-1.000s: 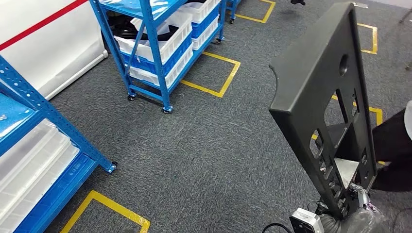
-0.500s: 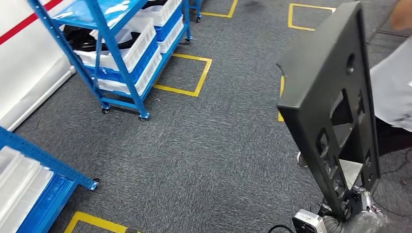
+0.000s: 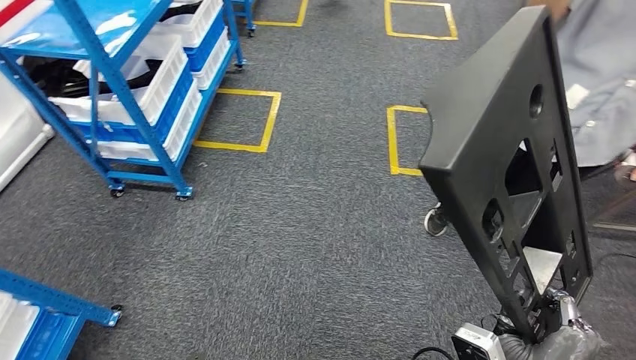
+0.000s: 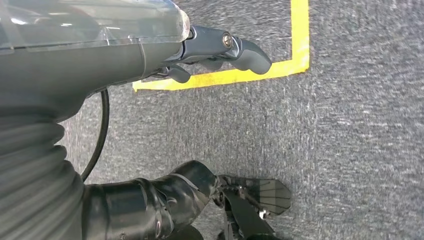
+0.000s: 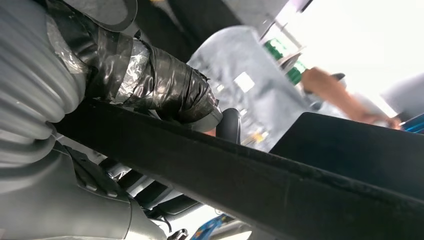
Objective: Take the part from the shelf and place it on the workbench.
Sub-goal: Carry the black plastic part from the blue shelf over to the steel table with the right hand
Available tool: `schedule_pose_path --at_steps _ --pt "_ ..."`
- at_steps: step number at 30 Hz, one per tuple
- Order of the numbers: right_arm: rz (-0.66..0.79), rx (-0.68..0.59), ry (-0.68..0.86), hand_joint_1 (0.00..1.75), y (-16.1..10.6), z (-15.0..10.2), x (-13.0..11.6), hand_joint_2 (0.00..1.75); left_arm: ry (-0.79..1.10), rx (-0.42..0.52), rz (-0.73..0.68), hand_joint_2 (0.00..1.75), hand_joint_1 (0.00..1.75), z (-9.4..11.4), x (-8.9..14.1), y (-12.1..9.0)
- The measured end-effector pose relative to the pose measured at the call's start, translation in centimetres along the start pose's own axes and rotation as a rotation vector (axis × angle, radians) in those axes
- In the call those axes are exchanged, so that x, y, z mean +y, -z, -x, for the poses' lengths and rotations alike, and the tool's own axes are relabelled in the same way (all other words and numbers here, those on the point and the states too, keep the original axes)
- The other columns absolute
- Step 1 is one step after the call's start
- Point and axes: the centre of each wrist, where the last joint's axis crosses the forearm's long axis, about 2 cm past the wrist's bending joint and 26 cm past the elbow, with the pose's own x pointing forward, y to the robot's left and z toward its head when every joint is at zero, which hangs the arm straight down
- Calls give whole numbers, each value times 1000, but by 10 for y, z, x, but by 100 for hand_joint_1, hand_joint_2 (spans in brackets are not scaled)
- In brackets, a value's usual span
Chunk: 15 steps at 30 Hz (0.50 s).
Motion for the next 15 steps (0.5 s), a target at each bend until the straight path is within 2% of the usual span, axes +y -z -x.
schedule_pose_path --at_steps 15 --pt "0 5 -6 175 1 0 -1 175 -6 -3 4 175 0 -2 -2 0"
